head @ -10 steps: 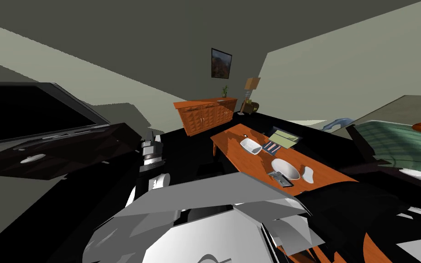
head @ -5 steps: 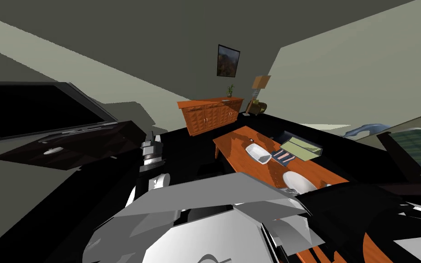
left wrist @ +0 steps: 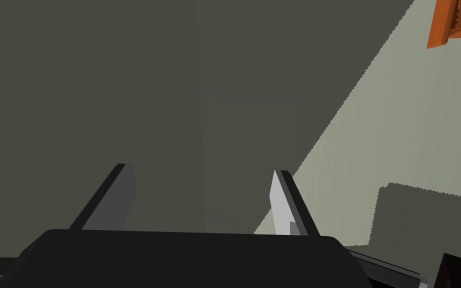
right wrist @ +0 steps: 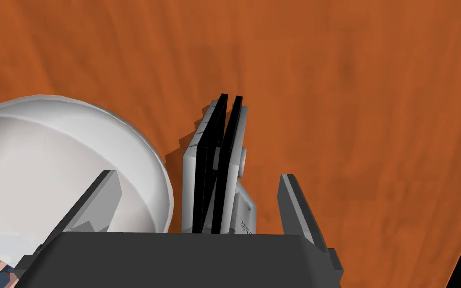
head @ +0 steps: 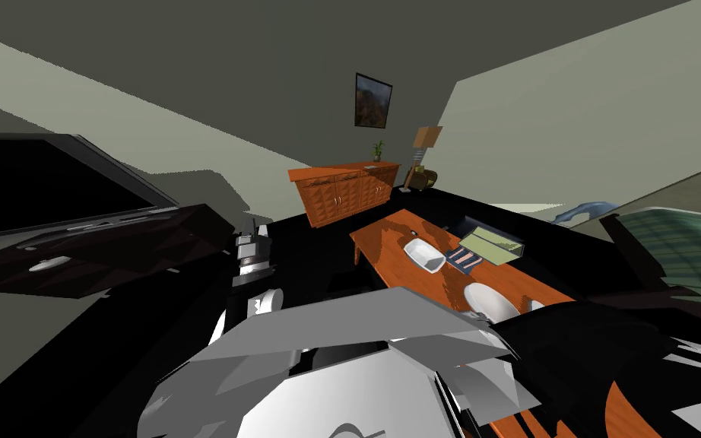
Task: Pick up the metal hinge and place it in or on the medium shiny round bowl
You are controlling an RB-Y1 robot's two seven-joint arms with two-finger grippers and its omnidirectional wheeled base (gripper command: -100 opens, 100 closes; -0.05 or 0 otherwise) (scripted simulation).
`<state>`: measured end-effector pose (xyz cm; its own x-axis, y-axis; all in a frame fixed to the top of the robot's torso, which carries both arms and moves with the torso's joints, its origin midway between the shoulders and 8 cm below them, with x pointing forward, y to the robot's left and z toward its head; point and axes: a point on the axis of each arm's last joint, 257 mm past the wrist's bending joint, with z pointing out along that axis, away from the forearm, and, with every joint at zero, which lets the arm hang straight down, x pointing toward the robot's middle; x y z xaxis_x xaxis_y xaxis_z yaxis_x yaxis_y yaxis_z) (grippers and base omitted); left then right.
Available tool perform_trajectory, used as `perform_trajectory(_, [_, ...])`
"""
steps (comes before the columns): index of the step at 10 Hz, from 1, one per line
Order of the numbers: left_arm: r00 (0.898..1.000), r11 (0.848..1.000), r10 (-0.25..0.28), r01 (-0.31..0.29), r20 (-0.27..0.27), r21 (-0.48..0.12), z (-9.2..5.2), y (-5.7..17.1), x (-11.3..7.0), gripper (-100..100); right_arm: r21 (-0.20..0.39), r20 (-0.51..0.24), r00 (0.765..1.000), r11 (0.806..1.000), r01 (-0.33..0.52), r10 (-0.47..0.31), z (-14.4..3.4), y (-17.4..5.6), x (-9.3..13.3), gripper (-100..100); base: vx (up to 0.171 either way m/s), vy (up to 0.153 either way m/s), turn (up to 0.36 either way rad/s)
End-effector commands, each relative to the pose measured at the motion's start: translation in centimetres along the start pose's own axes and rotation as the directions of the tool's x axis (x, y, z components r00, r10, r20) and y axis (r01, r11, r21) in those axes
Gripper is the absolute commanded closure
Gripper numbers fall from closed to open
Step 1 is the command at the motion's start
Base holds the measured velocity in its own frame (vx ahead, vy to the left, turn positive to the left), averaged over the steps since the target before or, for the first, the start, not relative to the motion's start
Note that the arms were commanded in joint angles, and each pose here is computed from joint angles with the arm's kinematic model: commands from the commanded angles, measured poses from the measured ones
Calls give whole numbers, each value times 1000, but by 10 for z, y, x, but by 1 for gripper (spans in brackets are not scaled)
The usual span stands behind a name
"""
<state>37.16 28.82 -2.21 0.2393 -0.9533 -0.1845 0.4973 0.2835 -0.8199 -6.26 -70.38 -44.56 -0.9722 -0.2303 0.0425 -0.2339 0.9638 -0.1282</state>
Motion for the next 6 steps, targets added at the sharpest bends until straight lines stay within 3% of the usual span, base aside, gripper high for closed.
perform_trajectory(1, [1000,1000,0,0,0,0,0,0,0,0,-13,-9,1000,1000,10,-10,4,7,-2,-100,22,-26,22])
perform_trajectory(2, [1000,1000,0,0,0,0,0,0,0,0,17,-47,999,1000,12,-11,-2,0,16,-100,48,-56,-132])
perform_trajectory(4, [1000,1000,0,0,0,0,0,0,0,0,-13,-35,999,1000,26,-27,7,16,0,-100,28,-46,-29])
perform_trajectory(5, [1000,1000,0,0,0,0,0,0,0,0,24,-63,998,999,30,-29,2,8,14,-100,43,-61,-128])
perform_trajectory(6, [1000,1000,0,0,0,0,0,0,0,0,15,-63,997,999,39,-38,4,14,10,-100,48,-55,-73])
